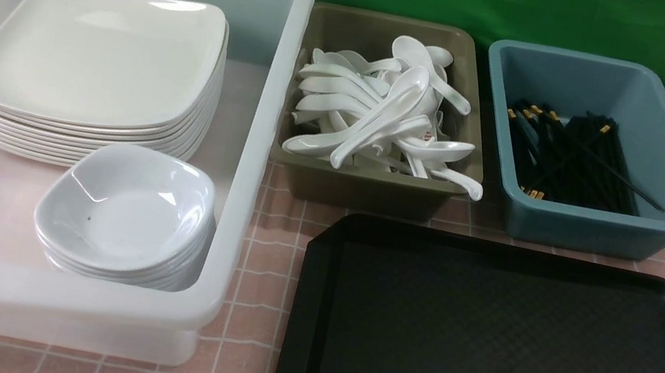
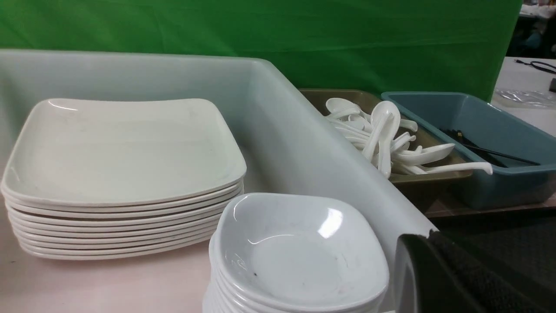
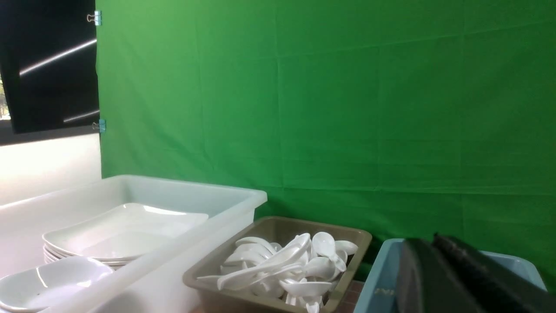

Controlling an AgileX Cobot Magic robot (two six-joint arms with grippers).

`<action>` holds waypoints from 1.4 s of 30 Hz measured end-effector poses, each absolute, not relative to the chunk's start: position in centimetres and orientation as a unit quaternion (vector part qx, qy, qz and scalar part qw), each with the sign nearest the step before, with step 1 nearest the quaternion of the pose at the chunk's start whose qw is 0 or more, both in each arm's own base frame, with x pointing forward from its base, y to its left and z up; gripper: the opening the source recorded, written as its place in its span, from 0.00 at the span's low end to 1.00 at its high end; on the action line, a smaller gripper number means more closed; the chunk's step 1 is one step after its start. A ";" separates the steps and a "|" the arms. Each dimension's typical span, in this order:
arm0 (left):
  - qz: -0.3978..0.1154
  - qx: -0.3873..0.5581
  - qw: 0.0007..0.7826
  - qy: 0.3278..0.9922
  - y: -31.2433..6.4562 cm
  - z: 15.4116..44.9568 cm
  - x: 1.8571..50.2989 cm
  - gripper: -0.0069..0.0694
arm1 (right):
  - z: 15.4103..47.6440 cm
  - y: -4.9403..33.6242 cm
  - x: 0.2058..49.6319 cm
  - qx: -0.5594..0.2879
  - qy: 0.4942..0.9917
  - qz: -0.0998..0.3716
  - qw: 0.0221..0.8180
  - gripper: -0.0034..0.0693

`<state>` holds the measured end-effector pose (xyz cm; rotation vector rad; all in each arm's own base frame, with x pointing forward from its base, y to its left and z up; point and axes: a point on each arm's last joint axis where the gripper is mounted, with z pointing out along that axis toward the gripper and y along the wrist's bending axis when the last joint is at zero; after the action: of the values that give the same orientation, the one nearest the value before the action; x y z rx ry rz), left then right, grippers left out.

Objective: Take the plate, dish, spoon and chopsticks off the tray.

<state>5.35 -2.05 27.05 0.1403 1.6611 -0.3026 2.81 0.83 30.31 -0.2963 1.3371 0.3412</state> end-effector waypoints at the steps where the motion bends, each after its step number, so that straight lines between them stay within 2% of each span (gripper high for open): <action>1: -0.126 0.067 0.663 0.735 -2.0 27.0 5.4 0.10 | 30.3 0.8 2.8 -0.136 0.614 0.157 0.761 0.18; 6: -0.096 0.083 0.666 0.735 -1.8 27.0 5.4 0.10 | 30.3 0.8 2.8 -0.136 0.614 0.157 0.761 0.20; 14: -0.090 0.087 0.667 0.735 -1.8 27.0 5.4 0.10 | 30.3 0.8 2.8 -0.136 0.614 0.157 0.761 0.22; 22: -0.051 0.084 0.679 0.728 -1.2 26.5 5.2 0.10 | 30.3 0.8 2.8 -0.136 0.614 0.157 0.761 0.23; 27: -0.016 0.031 0.719 0.694 -0.4 24.0 5.1 0.10 | 30.3 0.8 2.8 -0.136 0.614 0.157 0.762 0.25; 31: 0.021 0.000 0.703 0.711 0.1 20.5 5.6 0.10 | 30.3 0.8 2.8 -0.136 0.613 0.157 0.762 0.27; 36: 0.033 0.008 0.661 0.749 0.2 19.3 5.6 0.10 | 30.3 0.8 2.8 -0.136 0.613 0.157 0.762 0.28; 42: 0.036 0.010 0.657 0.753 0.2 19.2 5.6 0.10 | 30.3 0.8 2.8 -0.136 0.613 0.157 0.762 0.31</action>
<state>5.59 0.21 19.17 0.0235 1.7047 0.0815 2.80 0.84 30.35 -0.2962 1.3334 0.3425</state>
